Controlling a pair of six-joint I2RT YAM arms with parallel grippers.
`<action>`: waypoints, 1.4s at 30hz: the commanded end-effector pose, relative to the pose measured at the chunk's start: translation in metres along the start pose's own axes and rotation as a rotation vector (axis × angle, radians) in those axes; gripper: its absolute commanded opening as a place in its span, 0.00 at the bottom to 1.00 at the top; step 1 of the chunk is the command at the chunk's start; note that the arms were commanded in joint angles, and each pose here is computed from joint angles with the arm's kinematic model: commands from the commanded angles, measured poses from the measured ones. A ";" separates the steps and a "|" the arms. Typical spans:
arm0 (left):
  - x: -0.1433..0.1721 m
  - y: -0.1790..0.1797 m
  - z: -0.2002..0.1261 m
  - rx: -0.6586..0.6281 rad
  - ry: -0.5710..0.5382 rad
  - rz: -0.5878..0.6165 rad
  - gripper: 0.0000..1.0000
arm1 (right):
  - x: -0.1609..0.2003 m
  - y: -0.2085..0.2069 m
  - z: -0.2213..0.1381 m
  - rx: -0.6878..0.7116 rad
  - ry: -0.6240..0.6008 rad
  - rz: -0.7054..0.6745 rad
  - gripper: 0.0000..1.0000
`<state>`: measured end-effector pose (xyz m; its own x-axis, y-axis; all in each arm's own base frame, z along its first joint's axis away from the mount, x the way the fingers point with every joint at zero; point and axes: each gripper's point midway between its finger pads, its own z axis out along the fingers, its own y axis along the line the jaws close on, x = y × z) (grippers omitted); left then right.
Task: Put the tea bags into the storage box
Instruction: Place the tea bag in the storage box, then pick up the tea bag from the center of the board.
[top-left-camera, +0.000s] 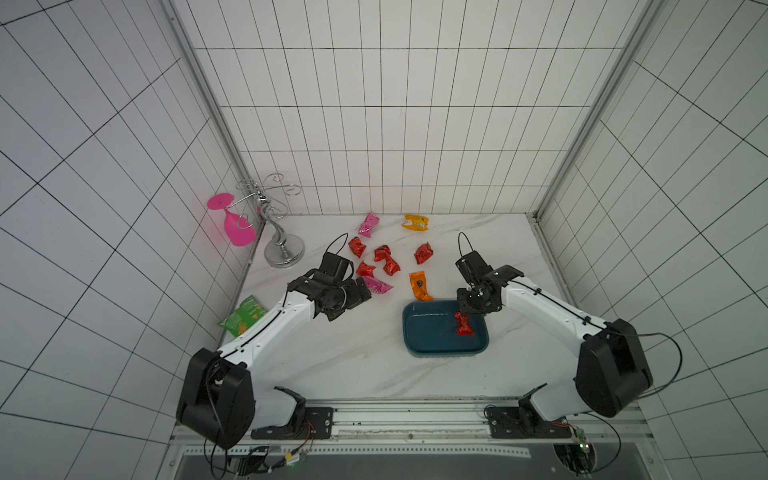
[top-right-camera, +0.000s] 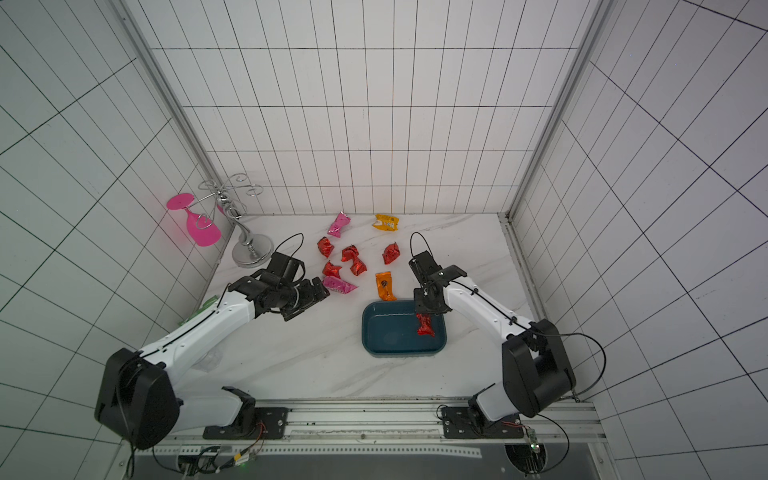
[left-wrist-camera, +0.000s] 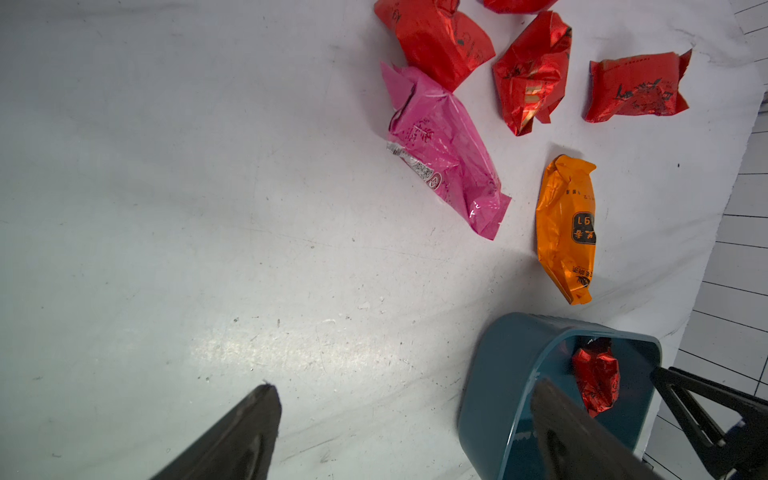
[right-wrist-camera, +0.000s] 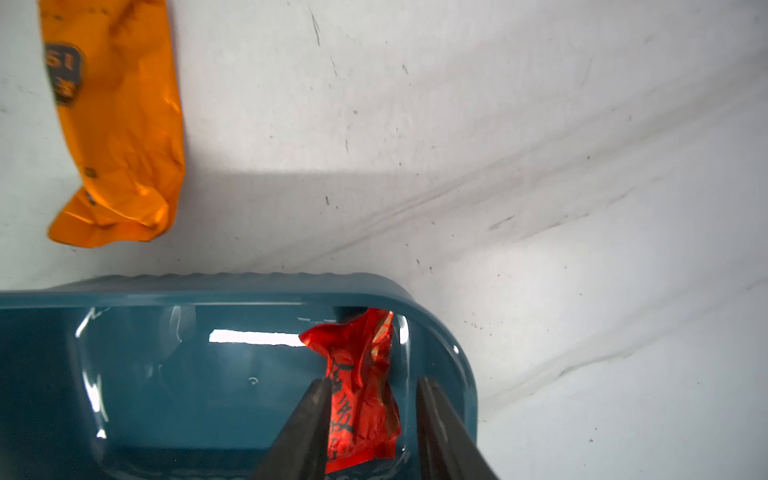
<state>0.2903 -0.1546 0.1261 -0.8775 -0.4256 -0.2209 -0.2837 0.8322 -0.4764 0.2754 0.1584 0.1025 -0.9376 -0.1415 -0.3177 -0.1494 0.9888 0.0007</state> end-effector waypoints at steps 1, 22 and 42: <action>-0.009 -0.007 -0.004 0.006 -0.031 0.015 0.97 | -0.024 0.018 -0.026 -0.077 -0.052 -0.031 0.40; -0.014 0.020 -0.028 -0.052 -0.075 0.004 0.98 | -0.100 0.129 0.054 -0.257 0.051 -0.123 0.54; -0.015 0.030 -0.037 -0.063 -0.096 -0.011 0.97 | -0.111 0.124 0.022 -0.241 -0.013 -0.126 0.00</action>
<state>0.2717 -0.1059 0.1409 -0.8320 -0.4738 -0.2885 -0.3400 0.8465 -0.4096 0.3730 0.3021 0.0720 -0.9217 -0.2742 -0.2745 -0.3278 0.9288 0.1728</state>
